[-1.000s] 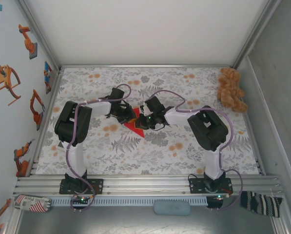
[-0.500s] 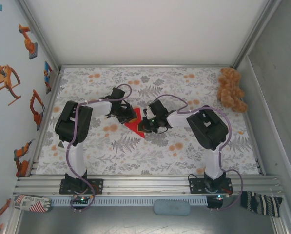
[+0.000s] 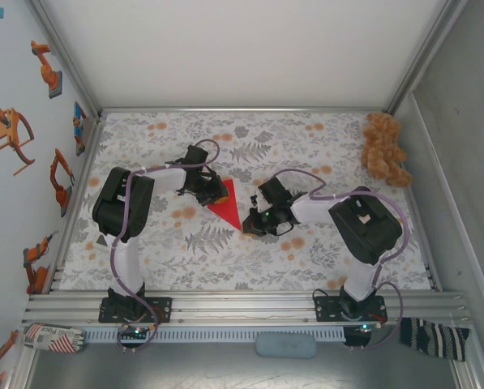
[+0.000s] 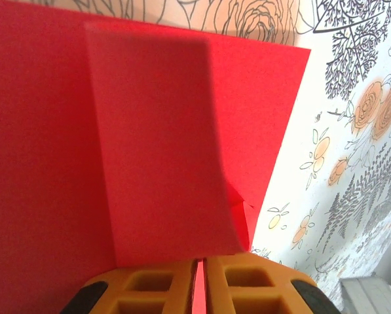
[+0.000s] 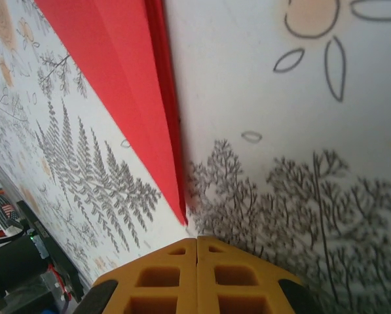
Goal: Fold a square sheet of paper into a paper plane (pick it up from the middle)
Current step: Fourth fold the wing at the center of the table.
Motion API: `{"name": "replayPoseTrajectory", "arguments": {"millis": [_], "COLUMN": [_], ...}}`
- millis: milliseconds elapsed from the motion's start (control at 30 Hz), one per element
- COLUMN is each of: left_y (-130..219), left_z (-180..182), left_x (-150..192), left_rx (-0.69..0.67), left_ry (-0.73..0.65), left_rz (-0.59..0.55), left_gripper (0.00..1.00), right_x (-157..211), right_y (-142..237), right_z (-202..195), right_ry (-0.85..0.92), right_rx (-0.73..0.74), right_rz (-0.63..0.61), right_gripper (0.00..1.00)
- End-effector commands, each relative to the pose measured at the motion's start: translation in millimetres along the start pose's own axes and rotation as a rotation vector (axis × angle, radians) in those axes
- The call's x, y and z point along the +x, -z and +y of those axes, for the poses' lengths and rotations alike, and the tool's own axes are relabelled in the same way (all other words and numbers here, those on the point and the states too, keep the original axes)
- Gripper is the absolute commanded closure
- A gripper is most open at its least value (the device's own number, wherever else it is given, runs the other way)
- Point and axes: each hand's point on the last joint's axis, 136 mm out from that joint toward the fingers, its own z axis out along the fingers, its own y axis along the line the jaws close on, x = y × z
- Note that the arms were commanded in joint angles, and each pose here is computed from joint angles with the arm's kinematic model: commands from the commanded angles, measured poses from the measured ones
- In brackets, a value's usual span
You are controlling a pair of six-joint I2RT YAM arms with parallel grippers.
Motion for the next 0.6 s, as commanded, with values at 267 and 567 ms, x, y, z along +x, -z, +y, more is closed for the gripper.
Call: {"name": "replayPoseTrajectory", "arguments": {"millis": [267, 567], "left_y": [-27, -24], "left_z": [69, 58], "left_x": [33, 31], "left_rx": [-0.233, -0.199], "left_ry": [0.08, 0.074], "left_rz": [0.1, 0.097], "left_gripper": [0.85, 0.85], "right_x": [-67, -74], "right_y": [13, -20], "right_z": [47, 31], "right_ry": [0.149, 0.124], "right_rx": [-0.001, 0.043], "right_rz": [-0.194, -0.121], "right_gripper": [0.98, 1.0]}}
